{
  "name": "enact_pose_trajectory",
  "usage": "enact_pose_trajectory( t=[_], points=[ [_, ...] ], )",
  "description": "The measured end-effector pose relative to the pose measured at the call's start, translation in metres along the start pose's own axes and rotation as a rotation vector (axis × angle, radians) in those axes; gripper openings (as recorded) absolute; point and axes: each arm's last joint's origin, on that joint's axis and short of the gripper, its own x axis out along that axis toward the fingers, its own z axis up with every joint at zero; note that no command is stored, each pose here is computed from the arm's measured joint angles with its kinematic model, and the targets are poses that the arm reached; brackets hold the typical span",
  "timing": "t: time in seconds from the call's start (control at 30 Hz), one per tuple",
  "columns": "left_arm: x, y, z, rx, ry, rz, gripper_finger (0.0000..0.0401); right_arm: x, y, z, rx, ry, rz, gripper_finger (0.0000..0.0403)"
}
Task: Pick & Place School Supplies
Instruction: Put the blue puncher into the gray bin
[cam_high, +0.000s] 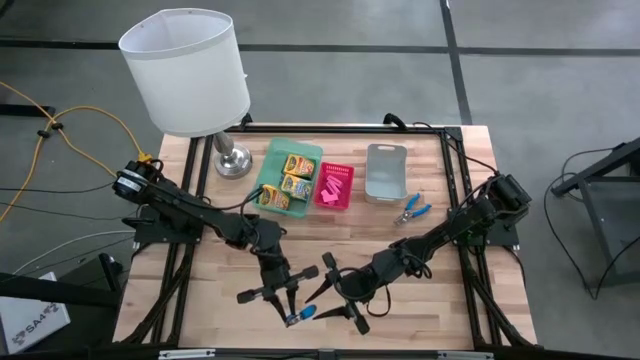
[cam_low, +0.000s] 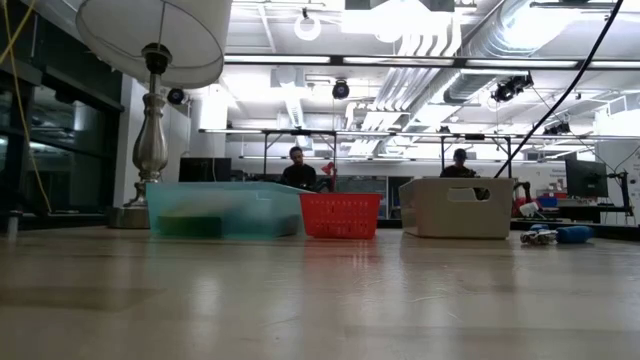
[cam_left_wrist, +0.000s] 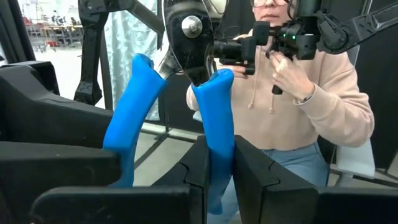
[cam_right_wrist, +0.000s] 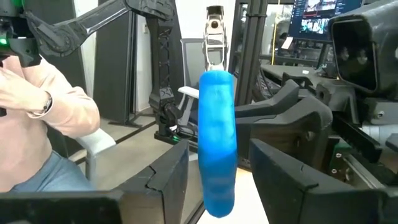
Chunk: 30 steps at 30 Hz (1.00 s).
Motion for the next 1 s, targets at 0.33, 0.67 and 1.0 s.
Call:
enact_pose_trajectory(
  t=[0.33,0.67,1.0],
  points=[
    [-0.0002,0.0008,0.0029,0.025,-0.019,0.028,0.0037,0.0000,-0.0002,0.0021,0.017,-0.022,-0.005,0.0160],
    [-0.0002,0.0011,0.0027,0.016,-0.018,0.042,0.0037,0.0000,-0.0006,0.0020,0.019,-0.021,-0.020,0.0160],
    [-0.0003,0.0014,0.0026,0.013,-0.017,0.047,0.0037,0.0000,-0.0004,0.0015,0.023,-0.015,-0.016,0.0110]
  ],
)
